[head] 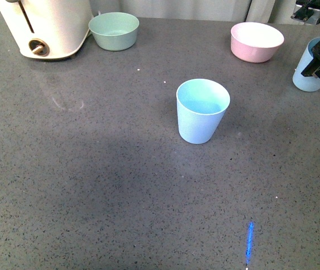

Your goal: Stack blue cups with both arms

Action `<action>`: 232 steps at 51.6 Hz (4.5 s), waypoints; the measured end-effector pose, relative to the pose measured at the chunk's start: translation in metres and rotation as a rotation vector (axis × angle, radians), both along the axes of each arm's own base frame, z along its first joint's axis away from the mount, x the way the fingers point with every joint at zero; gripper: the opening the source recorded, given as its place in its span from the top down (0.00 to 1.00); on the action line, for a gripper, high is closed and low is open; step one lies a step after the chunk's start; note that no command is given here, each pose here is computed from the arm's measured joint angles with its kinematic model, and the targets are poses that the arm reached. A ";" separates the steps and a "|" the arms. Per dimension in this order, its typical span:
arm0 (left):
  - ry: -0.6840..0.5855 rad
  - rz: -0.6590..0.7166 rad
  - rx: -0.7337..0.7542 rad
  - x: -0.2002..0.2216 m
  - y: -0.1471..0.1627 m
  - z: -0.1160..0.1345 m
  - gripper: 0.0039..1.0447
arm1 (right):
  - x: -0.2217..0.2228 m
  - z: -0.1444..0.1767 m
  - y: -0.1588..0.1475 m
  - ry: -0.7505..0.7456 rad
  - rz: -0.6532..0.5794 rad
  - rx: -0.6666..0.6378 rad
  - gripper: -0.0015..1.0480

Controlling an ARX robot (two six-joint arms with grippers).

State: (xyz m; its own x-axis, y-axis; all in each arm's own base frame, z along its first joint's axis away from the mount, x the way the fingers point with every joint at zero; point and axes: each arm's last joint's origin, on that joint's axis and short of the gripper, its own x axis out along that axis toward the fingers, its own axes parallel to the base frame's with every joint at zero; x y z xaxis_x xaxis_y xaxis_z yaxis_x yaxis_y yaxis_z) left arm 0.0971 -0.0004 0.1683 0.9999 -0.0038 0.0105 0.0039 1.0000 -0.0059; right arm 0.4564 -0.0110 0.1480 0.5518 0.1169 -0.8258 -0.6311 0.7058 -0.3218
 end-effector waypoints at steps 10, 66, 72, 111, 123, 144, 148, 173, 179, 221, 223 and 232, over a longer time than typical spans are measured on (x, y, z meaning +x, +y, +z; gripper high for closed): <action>0.000 0.000 0.000 0.000 0.000 0.000 0.08 | -0.004 0.007 -0.004 0.004 -0.010 0.012 0.98; 0.000 0.000 0.000 0.000 0.000 0.000 0.08 | -0.132 0.086 0.160 0.008 0.460 0.168 0.98; 0.000 0.000 0.000 0.000 0.000 0.000 0.08 | -0.133 0.077 0.162 0.033 0.460 0.156 0.98; 0.000 0.000 0.000 0.000 0.000 0.000 0.08 | -0.126 0.072 0.151 -0.003 0.358 0.228 0.23; 0.000 0.000 0.000 0.000 0.000 0.000 0.08 | -0.149 0.137 0.101 -0.259 0.198 0.442 0.09; 0.000 0.000 0.000 0.000 0.000 0.000 0.08 | -0.233 0.132 0.031 -0.826 -0.360 0.569 0.28; 0.000 0.000 0.000 0.000 0.000 0.000 0.08 | -0.246 0.111 0.026 -0.895 -0.453 0.611 0.45; 0.000 0.000 0.001 0.000 0.000 0.000 0.08 | -0.303 0.047 0.011 -0.878 -0.477 0.646 0.98; 0.000 0.000 0.001 0.000 0.000 0.000 0.08 | -0.309 0.042 0.011 -0.879 -0.477 0.646 0.98; 0.000 0.000 0.001 0.000 0.000 0.000 0.08 | -0.341 0.027 0.011 -0.908 -0.469 0.656 0.98; 0.000 0.000 0.001 0.000 0.000 0.000 0.08 | -0.342 0.027 0.011 -0.907 -0.469 0.656 0.98; 0.000 0.000 0.001 0.000 0.000 0.000 0.08 | -0.345 0.026 0.011 -0.907 -0.469 0.656 0.98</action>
